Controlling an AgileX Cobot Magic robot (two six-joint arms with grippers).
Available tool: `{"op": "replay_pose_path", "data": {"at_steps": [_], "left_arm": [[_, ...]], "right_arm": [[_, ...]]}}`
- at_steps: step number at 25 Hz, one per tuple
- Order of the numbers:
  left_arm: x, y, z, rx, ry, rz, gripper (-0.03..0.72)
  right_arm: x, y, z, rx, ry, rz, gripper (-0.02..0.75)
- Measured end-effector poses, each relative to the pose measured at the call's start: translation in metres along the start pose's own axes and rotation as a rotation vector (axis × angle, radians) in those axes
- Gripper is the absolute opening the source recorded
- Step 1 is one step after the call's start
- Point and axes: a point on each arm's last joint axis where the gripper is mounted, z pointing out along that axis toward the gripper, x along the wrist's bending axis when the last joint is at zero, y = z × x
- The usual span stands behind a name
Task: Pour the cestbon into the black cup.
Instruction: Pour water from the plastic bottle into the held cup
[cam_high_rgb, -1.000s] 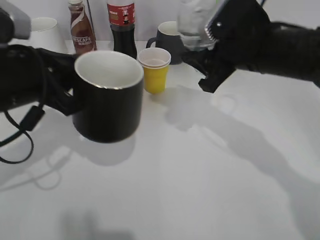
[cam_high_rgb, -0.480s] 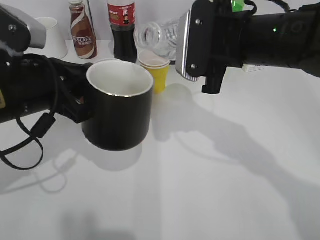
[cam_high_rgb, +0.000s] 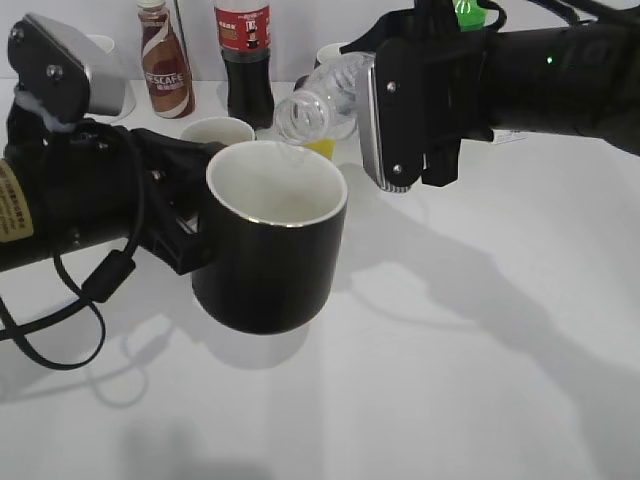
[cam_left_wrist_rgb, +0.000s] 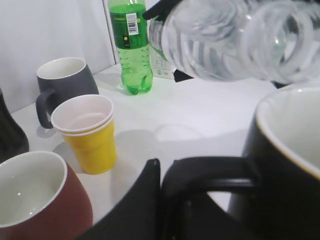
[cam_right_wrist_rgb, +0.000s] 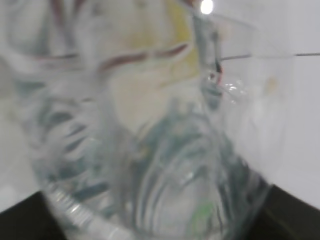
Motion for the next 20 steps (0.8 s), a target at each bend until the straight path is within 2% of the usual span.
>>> {"op": "replay_pose_path", "data": {"at_steps": [8, 16, 20], "left_arm": [[0.000, 0.000, 0.000, 0.002, 0.001, -0.001, 0.033], [0.000, 0.000, 0.000, 0.001, 0.000, -0.001, 0.033], [0.000, 0.000, 0.000, 0.001, 0.000, -0.001, 0.033]], "right_arm": [[-0.004, -0.002, 0.000, 0.032, -0.039, -0.126, 0.457], [-0.016, -0.003, -0.001, 0.057, -0.167, -0.189, 0.457], [-0.018, -0.003, -0.002, 0.057, -0.186, -0.205, 0.457]]}}
